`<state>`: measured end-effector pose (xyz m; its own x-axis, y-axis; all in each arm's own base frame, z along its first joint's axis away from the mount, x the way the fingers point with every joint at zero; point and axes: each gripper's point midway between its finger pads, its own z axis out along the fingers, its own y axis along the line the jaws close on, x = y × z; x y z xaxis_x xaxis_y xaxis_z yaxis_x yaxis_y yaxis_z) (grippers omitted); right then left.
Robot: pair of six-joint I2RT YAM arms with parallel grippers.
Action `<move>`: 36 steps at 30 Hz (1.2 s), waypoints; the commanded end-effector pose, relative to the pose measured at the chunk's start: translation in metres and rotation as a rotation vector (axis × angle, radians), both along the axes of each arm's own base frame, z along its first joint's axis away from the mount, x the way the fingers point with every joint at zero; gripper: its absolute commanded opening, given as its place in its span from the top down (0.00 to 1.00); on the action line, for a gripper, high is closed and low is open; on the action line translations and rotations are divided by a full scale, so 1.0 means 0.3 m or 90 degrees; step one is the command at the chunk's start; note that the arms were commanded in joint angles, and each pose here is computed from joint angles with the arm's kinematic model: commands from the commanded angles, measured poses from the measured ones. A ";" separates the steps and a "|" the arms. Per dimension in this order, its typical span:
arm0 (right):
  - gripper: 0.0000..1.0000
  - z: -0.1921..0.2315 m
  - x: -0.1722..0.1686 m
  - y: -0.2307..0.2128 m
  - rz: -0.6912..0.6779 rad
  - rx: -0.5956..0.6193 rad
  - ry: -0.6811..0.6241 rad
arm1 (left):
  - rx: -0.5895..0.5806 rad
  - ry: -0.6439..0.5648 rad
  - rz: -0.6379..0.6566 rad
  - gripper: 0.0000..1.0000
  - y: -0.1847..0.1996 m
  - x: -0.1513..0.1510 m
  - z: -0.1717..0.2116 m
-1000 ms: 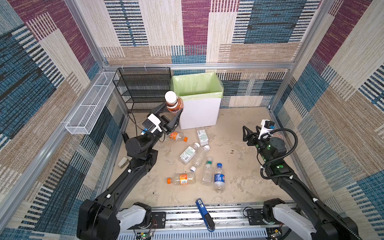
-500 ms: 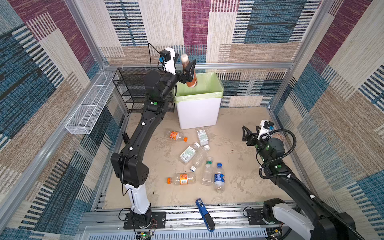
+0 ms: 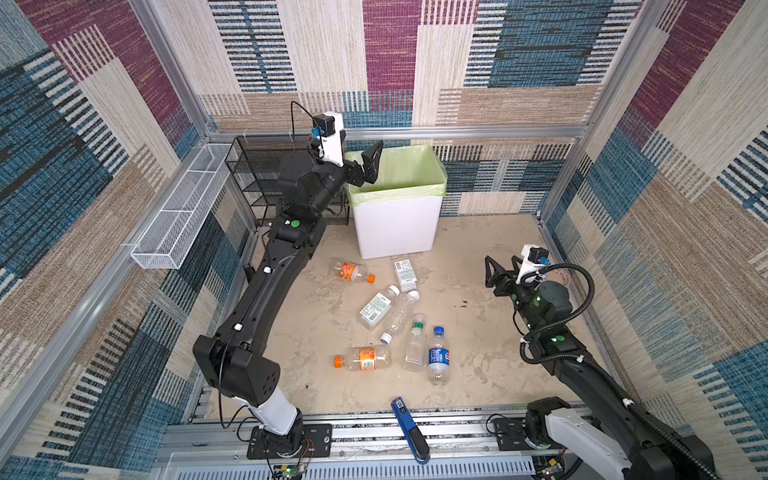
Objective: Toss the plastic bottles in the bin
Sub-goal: 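Lower the left gripper toward the orange-labelled juice bottle beside the bin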
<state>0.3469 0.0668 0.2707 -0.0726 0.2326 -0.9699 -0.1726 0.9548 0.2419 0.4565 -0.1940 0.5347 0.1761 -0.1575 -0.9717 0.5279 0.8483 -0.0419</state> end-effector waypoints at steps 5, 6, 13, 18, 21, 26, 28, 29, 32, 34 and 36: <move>0.18 -0.017 0.007 0.016 0.015 0.010 0.003 | 0.019 0.146 0.091 0.01 0.165 -0.014 -0.352; 0.18 -0.027 0.010 0.019 0.017 0.014 0.006 | -0.002 0.181 0.107 0.02 0.200 -0.012 -0.419; 0.18 -0.094 0.042 0.041 0.034 0.028 0.043 | -0.245 0.457 0.262 0.07 0.364 -0.053 -0.886; 0.18 -0.127 0.049 0.047 0.037 0.043 0.057 | -0.324 0.603 0.311 0.20 0.368 -0.071 -1.112; 0.18 -0.152 0.049 0.048 0.038 0.054 0.066 | -0.372 0.650 0.362 0.18 0.390 -0.064 -1.200; 0.17 -0.186 0.047 0.049 0.037 0.060 0.081 | -0.452 0.712 0.360 0.14 0.344 0.001 -1.282; 0.17 -0.194 0.047 0.049 0.037 0.060 0.083 | -0.473 0.736 0.351 0.14 0.315 0.031 -1.314; 0.17 -0.198 0.046 0.049 0.038 0.060 0.085 | -0.477 0.744 0.349 0.16 0.303 0.045 -1.326; 0.18 -0.209 0.045 0.050 0.038 0.063 0.090 | -0.494 0.764 0.367 0.16 0.289 0.070 -1.379; 0.17 -0.217 0.041 0.049 0.037 0.065 0.092 | -0.500 0.780 0.370 0.17 0.276 0.080 -1.413; 0.18 -0.228 0.038 0.046 0.035 0.067 0.095 | -0.498 0.792 0.374 0.17 0.267 0.082 -1.437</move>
<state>0.3577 0.0796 0.1949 -0.2580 0.3018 -0.9178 -0.1642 0.9224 0.3495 0.4772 -0.1100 0.1054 -0.4423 -0.8421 -0.3085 -0.5289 0.5227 -0.6686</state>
